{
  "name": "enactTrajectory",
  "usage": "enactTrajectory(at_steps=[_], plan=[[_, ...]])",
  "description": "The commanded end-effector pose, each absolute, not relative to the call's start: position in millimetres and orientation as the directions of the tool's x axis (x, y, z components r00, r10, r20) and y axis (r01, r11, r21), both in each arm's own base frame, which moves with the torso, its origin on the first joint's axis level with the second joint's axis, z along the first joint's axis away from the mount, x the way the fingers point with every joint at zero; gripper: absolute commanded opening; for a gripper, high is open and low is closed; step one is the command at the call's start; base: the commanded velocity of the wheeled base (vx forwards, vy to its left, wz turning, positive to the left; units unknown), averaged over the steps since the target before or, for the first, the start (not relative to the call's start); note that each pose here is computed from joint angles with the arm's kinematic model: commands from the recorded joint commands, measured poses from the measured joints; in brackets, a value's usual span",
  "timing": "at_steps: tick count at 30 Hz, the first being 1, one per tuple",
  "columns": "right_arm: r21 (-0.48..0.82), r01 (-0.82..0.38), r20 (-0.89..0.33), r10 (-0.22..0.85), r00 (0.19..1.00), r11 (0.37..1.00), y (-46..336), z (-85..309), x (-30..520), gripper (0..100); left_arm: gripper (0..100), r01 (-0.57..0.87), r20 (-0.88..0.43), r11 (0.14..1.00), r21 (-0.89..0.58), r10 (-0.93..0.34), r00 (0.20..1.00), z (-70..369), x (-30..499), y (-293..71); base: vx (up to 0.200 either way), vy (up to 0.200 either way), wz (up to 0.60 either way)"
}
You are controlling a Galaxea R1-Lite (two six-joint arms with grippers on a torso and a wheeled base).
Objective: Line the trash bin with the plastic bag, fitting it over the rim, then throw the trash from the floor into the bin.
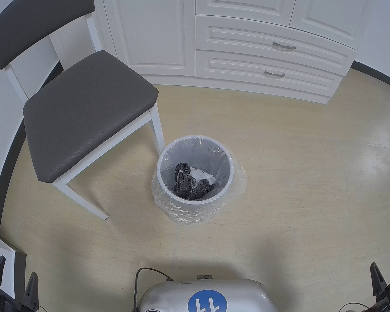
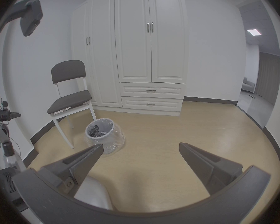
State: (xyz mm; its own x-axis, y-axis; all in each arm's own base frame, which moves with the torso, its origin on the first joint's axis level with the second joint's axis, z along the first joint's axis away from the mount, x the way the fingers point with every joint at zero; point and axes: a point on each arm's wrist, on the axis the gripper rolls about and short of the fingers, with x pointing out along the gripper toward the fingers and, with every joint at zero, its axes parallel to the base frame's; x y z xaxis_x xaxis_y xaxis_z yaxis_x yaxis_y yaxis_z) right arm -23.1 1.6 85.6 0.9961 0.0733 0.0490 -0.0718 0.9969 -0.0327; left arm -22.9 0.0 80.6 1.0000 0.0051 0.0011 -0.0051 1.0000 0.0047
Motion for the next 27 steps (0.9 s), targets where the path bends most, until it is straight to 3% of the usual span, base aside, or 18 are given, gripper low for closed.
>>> enactTrajectory(at_steps=[1,5,9,27], plan=[[-0.039,-0.072,0.046,0.074,0.996,0.997,1.6,80.5,-23.1,100,100,-0.006,0.0,1.0,0.005,0.006,1.0,75.5,-22.8,0.0,0.0,0.0,0.0],[-0.056,-0.055,0.038,0.057,0.998,0.997,1.2,79.4,-22.9,100,100,-0.006,0.0,1.0,0.005,0.006,1.0,75.5,-22.8,0.0,0.0,0.0,0.0],[0.012,-0.014,-0.005,0.014,1.0,1.0,0.2,76.0,-23.0,100,100,-0.006,0.0,1.0,0.005,0.006,1.0,75.5,-22.8,0.0,0.0,0.0,0.0],[0.029,-0.008,0.0,0.008,1.0,1.0,0.0,76.3,-23.1,100,100,-0.005,-0.002,1.0,0.002,0.005,1.0,75.5,-22.7,0.0,0.0,0.0,0.0]])
